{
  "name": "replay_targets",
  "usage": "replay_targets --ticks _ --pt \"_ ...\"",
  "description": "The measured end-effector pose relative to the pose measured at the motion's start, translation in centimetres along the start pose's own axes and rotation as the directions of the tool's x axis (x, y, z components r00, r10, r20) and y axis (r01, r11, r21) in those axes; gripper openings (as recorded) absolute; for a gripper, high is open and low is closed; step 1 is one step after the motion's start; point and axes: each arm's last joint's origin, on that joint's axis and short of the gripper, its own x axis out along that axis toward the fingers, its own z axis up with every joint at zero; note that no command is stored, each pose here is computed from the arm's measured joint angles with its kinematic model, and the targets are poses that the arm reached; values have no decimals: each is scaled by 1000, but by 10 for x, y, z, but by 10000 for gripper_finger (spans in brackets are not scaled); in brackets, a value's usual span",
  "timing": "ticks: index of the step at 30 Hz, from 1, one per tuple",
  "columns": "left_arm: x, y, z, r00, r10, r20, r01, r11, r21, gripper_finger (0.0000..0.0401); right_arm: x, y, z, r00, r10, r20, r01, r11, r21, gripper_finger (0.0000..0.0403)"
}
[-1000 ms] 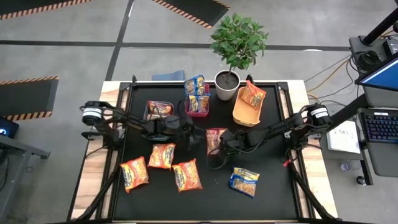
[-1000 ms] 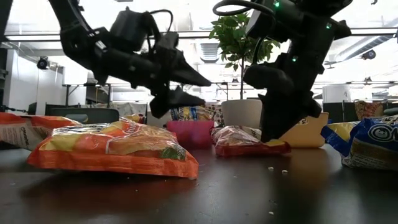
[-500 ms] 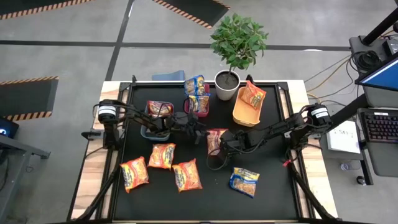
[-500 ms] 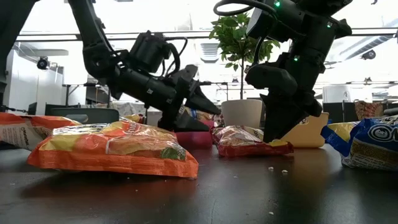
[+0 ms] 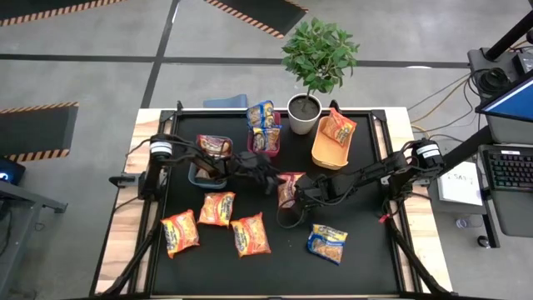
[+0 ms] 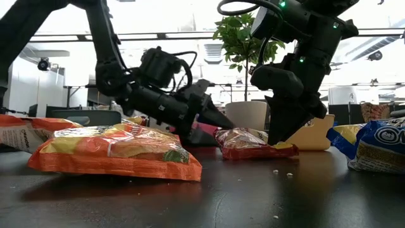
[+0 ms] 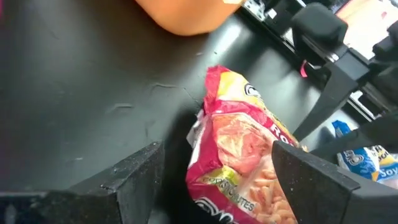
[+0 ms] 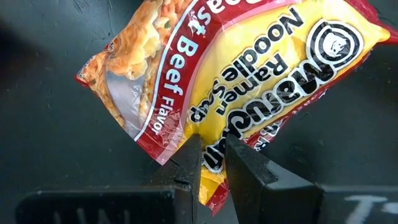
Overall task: Sort Maruchan noodles
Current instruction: Put the red noodle pack into the blue bin
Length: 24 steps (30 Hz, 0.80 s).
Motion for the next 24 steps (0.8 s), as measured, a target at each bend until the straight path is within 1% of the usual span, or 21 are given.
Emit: replay_targets --ticks 4,8,11,14,17,21,24 --pt "5 0 0 1000 -24 -16 24 1000 17 270 0 0 0 1000 4 3 -4 1000 1 54" --pt "4 -1 0 999 -34 -26 35 998 45 236 -1 1 2 1000 17 16 -16 1000 -2 54" --pt "4 -1 -1 999 -42 -32 43 997 57 194 -5 1 2 999 29 22 -29 1000 -6 54" --pt "3 -1 -1 998 -47 -40 50 996 73 143 -12 0 3 999 46 19 -46 999 -8 58" --pt "2 -2 -1 998 -50 -46 54 993 101 91 -24 2 5 995 84 51 -84 996 -8 68" --pt "0 -4 -1 995 -75 -61 84 982 170 34 -38 2 7 989 119 85 -119 993 -10 97" --pt "-3 -6 1 991 -109 -71 123 965 230 6 -49 2 9 982 149 113 -148 989 -15 128"
